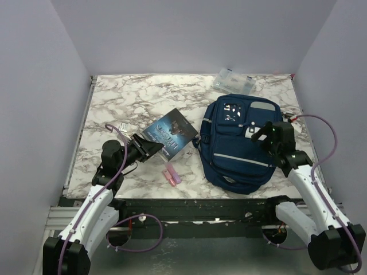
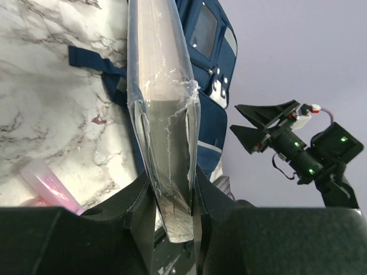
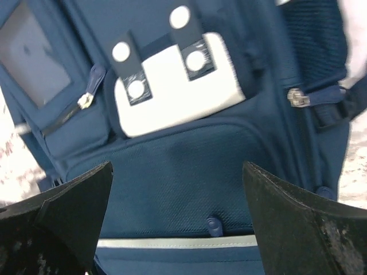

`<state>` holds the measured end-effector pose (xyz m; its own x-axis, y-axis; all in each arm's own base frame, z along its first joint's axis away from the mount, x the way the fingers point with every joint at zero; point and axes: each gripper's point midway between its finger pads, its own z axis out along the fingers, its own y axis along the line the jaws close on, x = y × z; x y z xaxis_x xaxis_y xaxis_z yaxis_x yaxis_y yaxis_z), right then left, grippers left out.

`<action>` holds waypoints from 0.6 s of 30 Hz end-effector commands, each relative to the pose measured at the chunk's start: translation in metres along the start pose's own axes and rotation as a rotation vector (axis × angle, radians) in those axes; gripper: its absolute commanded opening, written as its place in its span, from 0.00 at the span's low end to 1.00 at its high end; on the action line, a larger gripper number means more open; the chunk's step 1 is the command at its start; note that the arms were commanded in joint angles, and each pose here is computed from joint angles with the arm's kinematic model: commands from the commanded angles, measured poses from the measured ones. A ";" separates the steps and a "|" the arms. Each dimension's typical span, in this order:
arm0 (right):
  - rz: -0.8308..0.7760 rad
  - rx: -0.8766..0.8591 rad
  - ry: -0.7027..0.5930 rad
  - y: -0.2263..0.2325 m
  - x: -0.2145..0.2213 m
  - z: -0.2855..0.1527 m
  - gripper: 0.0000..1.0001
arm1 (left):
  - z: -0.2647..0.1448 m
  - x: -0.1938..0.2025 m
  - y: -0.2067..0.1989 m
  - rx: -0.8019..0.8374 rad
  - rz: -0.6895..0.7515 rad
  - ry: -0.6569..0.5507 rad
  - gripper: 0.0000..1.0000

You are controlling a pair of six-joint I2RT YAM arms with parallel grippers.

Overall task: Pack the student bag
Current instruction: Pick up the book from the center of the board.

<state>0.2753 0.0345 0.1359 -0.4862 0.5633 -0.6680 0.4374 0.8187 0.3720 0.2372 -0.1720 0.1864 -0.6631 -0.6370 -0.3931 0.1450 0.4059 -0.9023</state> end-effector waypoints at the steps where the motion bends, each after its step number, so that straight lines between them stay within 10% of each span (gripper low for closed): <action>1: 0.173 0.102 -0.030 -0.037 0.004 0.007 0.96 | -0.012 0.000 -0.047 0.191 0.045 0.030 0.00; 18: 0.297 -0.493 0.269 0.072 0.043 0.016 0.84 | -0.011 0.017 -0.040 0.204 0.005 0.125 0.00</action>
<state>0.2726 0.0661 0.0869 -0.5345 0.7222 -0.4389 0.3945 0.6725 0.6261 0.2114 -0.1866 0.1752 -0.7777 -0.5601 -0.2856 0.1111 0.3247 -0.9393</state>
